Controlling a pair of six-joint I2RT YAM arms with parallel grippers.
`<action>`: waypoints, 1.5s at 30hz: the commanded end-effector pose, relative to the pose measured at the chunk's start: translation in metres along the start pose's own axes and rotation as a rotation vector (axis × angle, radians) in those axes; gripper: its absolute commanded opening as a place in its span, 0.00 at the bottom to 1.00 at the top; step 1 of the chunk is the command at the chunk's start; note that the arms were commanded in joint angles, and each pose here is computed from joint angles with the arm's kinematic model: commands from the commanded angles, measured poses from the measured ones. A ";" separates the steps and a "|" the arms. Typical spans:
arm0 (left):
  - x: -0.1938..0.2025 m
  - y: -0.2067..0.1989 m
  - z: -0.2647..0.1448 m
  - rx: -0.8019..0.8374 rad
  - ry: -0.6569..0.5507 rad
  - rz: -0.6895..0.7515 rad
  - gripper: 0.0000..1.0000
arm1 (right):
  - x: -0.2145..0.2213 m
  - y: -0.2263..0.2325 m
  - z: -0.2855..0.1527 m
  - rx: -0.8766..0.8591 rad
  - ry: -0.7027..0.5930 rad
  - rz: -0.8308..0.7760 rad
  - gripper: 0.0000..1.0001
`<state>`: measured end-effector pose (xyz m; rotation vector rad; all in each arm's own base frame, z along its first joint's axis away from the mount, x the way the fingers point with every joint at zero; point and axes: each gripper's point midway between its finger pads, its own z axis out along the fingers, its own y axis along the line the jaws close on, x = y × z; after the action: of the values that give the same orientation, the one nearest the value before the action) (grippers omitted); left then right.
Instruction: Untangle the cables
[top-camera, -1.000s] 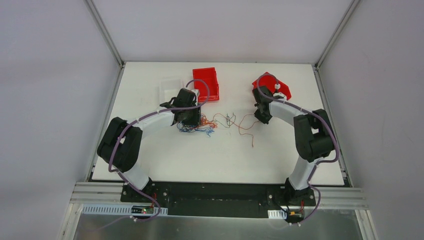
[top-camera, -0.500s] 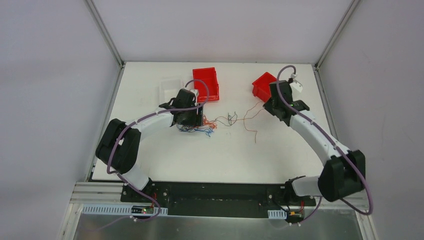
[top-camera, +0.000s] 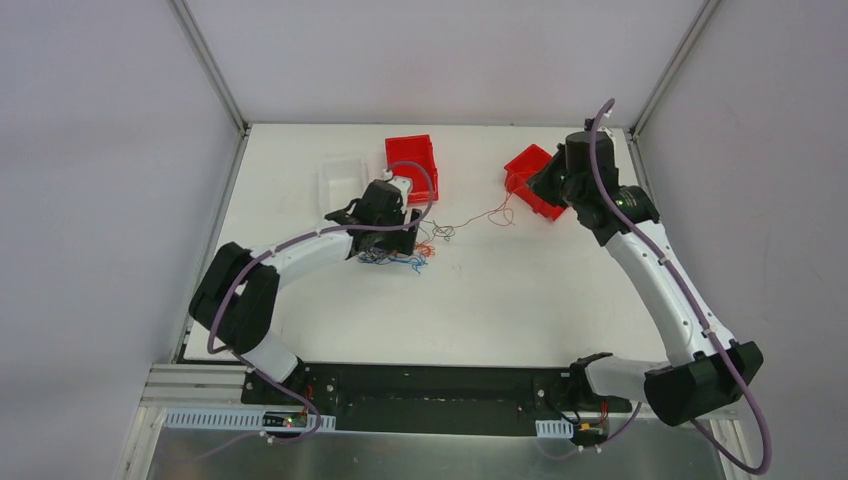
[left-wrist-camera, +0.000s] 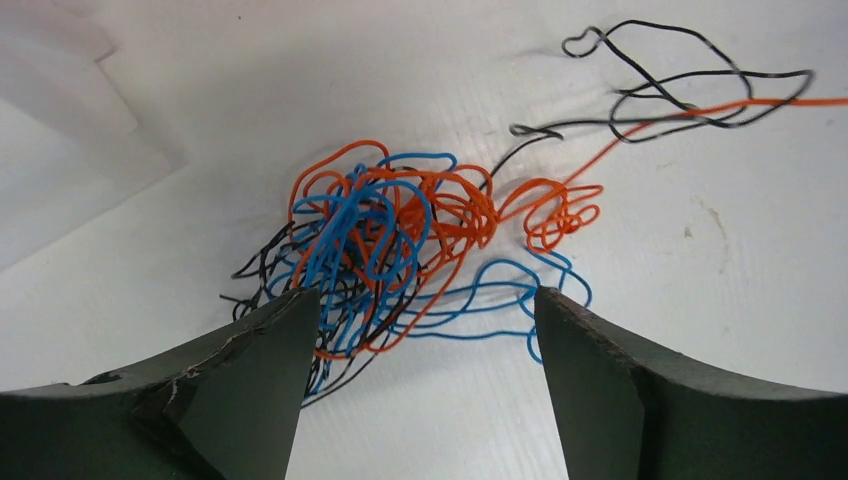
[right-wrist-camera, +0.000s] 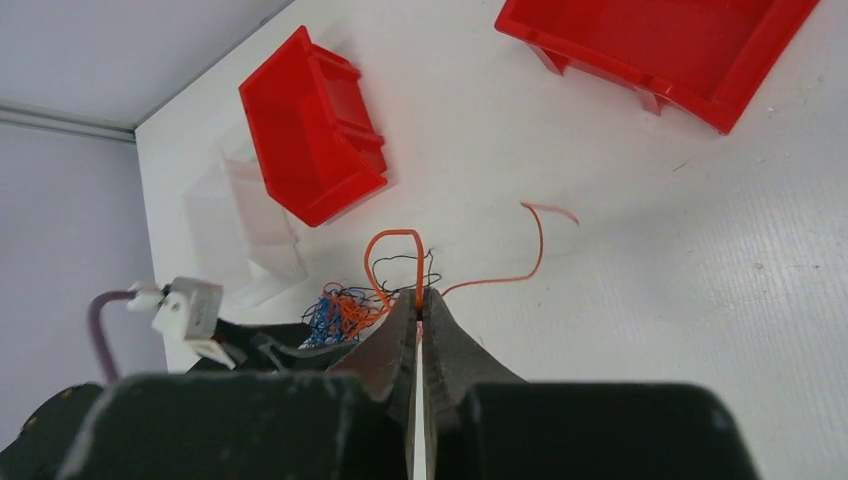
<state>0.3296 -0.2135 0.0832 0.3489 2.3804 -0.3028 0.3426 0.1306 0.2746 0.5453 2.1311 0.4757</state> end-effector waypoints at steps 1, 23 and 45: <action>0.003 0.003 0.018 -0.041 0.069 0.040 0.81 | -0.017 0.025 -0.034 -0.098 -0.008 -0.023 0.00; 0.015 0.096 -0.020 -0.455 0.043 -0.163 0.07 | -0.115 -0.175 -0.132 0.533 -0.541 0.404 0.00; -0.008 0.082 -0.055 -0.168 -0.230 -0.320 0.10 | -0.022 -0.132 -0.059 0.227 -0.142 0.145 0.91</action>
<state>0.3198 -0.0999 0.1025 -0.2226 2.2664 -0.1424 0.2728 -0.0380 0.2507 1.1112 1.9405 0.1712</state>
